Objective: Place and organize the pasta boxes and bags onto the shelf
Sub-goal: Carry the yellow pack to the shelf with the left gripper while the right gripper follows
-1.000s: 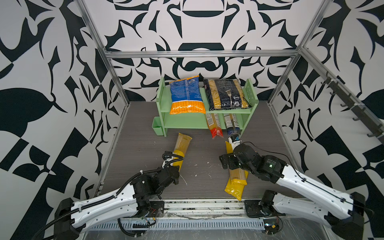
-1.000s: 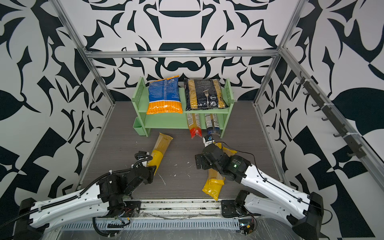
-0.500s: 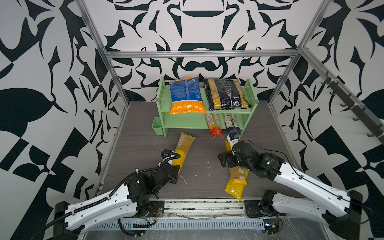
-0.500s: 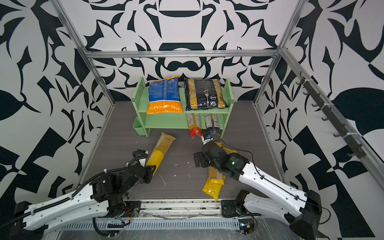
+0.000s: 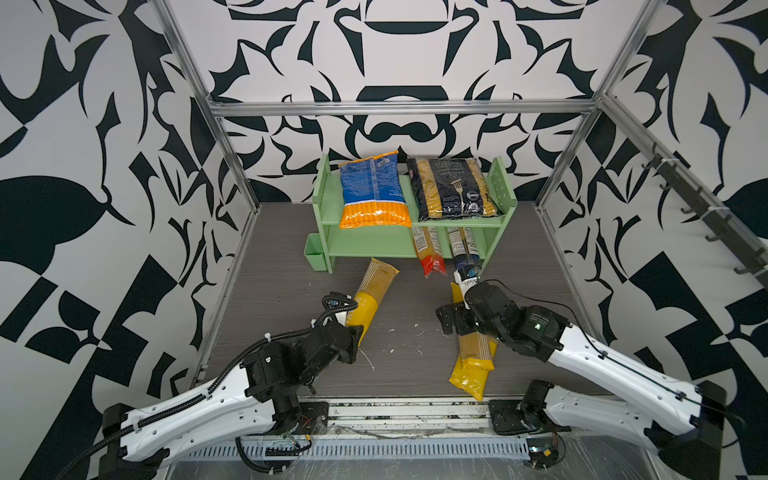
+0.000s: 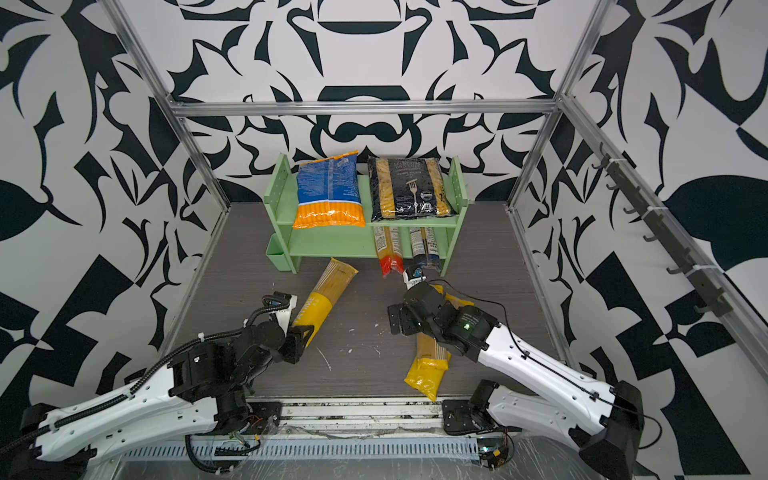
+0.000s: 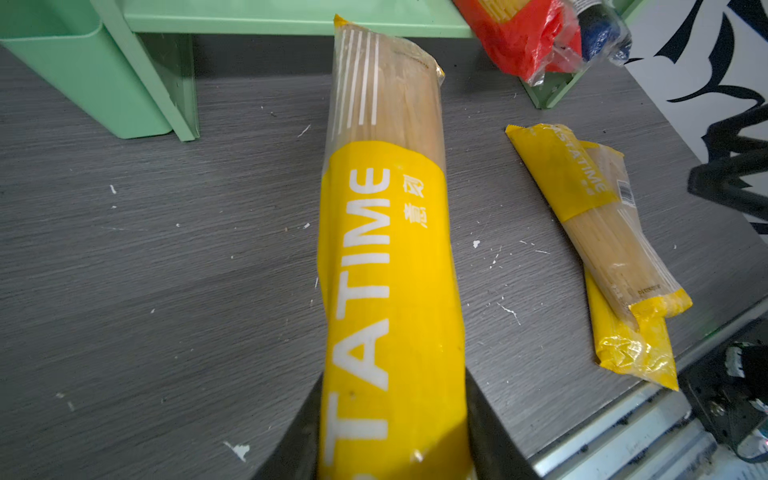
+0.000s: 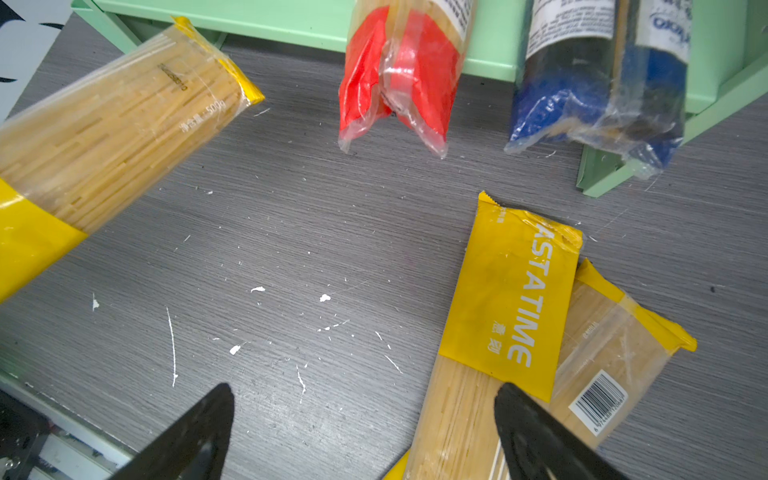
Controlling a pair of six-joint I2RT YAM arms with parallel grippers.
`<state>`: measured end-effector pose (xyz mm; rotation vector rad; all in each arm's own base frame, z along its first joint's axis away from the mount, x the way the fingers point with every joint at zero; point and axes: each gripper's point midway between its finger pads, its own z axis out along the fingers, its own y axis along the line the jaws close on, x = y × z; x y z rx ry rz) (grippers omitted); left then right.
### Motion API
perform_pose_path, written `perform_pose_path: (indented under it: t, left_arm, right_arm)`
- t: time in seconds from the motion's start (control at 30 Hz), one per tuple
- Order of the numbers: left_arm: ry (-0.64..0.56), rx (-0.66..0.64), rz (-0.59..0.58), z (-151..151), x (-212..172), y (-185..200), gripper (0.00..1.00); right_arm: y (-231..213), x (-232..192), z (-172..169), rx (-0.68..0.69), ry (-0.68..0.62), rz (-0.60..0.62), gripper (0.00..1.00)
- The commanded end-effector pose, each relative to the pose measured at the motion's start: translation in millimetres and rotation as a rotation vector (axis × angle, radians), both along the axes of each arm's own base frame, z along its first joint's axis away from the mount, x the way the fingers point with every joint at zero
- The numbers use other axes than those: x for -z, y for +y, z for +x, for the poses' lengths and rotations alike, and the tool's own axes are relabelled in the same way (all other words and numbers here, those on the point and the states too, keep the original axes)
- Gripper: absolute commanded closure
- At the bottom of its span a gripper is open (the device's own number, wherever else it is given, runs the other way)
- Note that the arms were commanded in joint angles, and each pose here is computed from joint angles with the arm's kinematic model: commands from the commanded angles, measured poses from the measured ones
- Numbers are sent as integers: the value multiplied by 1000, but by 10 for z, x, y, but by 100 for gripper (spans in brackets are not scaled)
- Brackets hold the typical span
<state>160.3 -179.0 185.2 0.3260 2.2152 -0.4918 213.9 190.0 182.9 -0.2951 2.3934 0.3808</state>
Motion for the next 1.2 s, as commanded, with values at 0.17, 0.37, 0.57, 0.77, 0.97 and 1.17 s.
perform_pose_path:
  t: [0.17, 0.37, 0.57, 0.77, 0.97, 1.17]
  left_arm:
    - [-184, -47, -136, 190, -775, -57, 100]
    - [-260, -92, -122, 298, -871, -31, 100]
    - [-373, -144, -58, 472, -978, -40, 100]
    - [-356, -185, -101, 771, -949, -4, 100]
    - [-353, -239, -137, 1063, -954, 126, 100]
    - [-335, -249, -158, 1364, -907, 117, 100]
  right_arm:
    - [6, -294, 79, 8, -67, 42, 0]
    - [-32, -334, 103, 13, -74, 33, 0]
    - [-111, -375, 133, 28, -83, 20, 0]
    - [-202, -378, 169, 45, -84, 8, 0]
    - [-241, -367, 267, 53, -75, -1, 0]
    - [-211, -341, 409, 44, -55, 9, 0]
